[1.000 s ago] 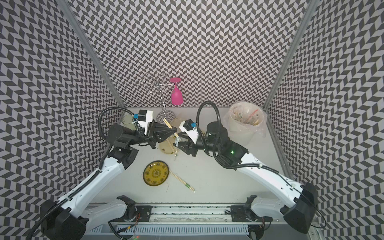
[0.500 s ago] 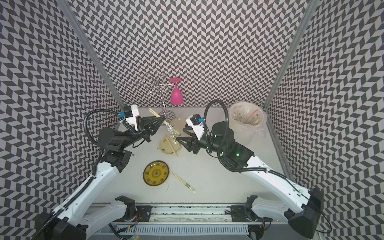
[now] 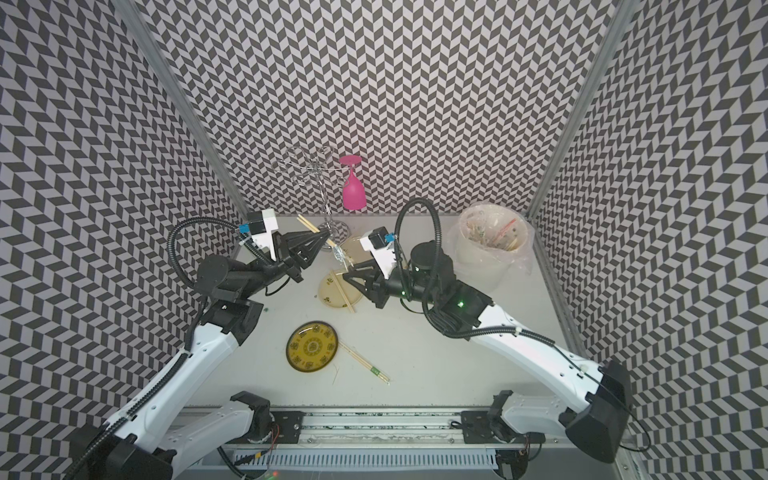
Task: Remove the packaging of disposable chopsticks
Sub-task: Remove the packet bag from the disposable chopsticks.
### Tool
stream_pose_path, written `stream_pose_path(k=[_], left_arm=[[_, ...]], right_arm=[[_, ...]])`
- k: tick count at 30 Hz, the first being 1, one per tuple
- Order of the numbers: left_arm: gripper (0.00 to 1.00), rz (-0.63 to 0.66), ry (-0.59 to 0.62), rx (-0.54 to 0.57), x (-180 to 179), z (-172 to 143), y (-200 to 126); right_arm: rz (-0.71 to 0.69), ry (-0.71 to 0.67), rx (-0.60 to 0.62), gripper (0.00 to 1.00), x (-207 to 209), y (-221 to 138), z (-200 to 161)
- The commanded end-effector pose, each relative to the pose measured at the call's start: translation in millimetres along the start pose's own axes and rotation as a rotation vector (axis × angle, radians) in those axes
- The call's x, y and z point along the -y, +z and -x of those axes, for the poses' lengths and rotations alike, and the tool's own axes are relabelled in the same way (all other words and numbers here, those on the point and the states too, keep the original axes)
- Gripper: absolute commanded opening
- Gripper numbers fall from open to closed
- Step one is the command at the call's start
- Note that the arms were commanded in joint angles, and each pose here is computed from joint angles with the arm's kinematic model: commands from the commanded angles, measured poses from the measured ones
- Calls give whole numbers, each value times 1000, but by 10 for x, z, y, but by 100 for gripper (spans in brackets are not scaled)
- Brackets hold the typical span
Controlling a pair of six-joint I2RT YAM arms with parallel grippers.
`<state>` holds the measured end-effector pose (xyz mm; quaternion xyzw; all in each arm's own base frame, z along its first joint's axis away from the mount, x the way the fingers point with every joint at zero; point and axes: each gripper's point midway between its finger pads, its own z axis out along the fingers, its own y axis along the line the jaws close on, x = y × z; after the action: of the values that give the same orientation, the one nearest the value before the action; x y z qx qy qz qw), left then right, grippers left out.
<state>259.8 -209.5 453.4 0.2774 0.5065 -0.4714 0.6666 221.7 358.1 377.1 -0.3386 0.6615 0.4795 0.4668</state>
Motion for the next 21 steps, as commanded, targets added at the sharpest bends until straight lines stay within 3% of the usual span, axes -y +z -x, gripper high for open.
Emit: stream_pose_path(k=[1,2,13,21], left_arm=[[0,7,11,11,17,25,-34],[0,9,15,12,17,27,-36],[0,70,74,19,-47,170,-106],[0,78,85,15,-67,178,-112]], right_arm=[[16,-21,80,3,-86,-13,267],[-5,-18,80,0,-50,-19,260],[-319,94,29,0,624,-284,-47],[-439,168,4,0,1070,-643,-276]])
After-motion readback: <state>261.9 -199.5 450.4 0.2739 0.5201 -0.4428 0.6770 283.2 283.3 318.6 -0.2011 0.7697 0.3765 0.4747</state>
